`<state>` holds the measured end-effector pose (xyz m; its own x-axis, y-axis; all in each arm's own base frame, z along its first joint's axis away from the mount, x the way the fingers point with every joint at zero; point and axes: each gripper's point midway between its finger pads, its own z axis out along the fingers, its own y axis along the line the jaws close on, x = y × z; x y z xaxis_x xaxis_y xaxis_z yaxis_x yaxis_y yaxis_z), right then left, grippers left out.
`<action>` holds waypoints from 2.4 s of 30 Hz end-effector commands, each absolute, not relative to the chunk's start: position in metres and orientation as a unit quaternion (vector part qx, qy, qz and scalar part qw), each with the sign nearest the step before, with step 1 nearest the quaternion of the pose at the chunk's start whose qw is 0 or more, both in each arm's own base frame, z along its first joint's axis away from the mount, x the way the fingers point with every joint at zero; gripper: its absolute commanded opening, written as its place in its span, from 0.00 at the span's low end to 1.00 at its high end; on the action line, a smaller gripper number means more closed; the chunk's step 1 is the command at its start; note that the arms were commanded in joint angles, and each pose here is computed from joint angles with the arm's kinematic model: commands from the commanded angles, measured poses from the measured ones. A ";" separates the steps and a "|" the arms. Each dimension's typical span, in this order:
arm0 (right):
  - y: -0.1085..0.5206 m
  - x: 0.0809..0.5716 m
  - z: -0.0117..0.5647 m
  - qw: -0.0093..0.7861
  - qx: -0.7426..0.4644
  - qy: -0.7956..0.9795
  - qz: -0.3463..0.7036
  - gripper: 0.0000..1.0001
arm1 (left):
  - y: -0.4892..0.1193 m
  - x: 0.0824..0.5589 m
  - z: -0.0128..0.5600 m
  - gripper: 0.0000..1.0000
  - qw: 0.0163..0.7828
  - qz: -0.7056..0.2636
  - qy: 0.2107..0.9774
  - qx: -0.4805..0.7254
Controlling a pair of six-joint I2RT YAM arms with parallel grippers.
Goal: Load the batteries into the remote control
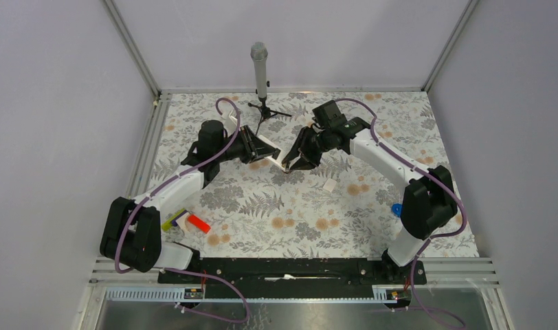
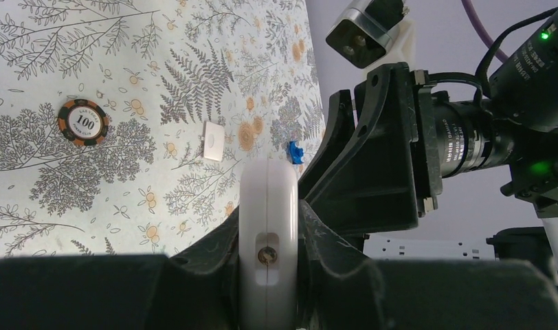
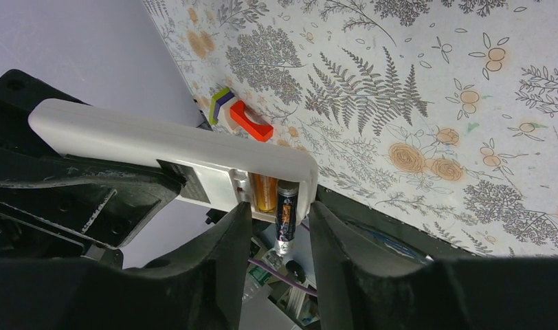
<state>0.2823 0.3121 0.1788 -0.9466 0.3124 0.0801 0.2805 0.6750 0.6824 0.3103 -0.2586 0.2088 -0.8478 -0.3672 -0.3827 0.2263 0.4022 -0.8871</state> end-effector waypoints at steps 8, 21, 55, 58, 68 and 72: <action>0.299 0.299 0.212 0.107 0.122 0.903 0.398 0.99 | -0.267 0.311 0.240 0.00 0.248 -0.548 0.799 -0.013; 0.300 0.297 0.237 0.168 0.051 0.859 0.481 1.00 | -0.276 0.292 0.235 0.00 0.117 -0.559 0.820 -0.032; 0.309 0.237 0.233 0.151 -0.227 0.790 0.549 0.94 | -0.275 0.281 0.257 0.00 0.092 -0.552 0.828 -0.037; 0.310 0.234 0.232 0.150 -0.234 0.787 0.551 0.89 | -0.275 0.281 0.260 0.00 0.092 -0.553 0.827 -0.039; 0.314 0.230 0.231 0.154 -0.251 0.783 0.548 0.66 | -0.276 0.282 0.263 0.00 0.093 -0.555 0.826 -0.042; 0.314 0.232 0.231 0.157 -0.248 0.786 0.545 0.69 | -0.276 0.282 0.259 0.00 0.092 -0.551 0.828 -0.046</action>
<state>0.2409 0.3053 0.2114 -0.8661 -0.2023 -0.4571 -0.4999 0.3526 0.7910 0.2762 -0.2718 0.2282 -0.9850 -0.1723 -0.0111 -0.0644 0.4267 -0.9021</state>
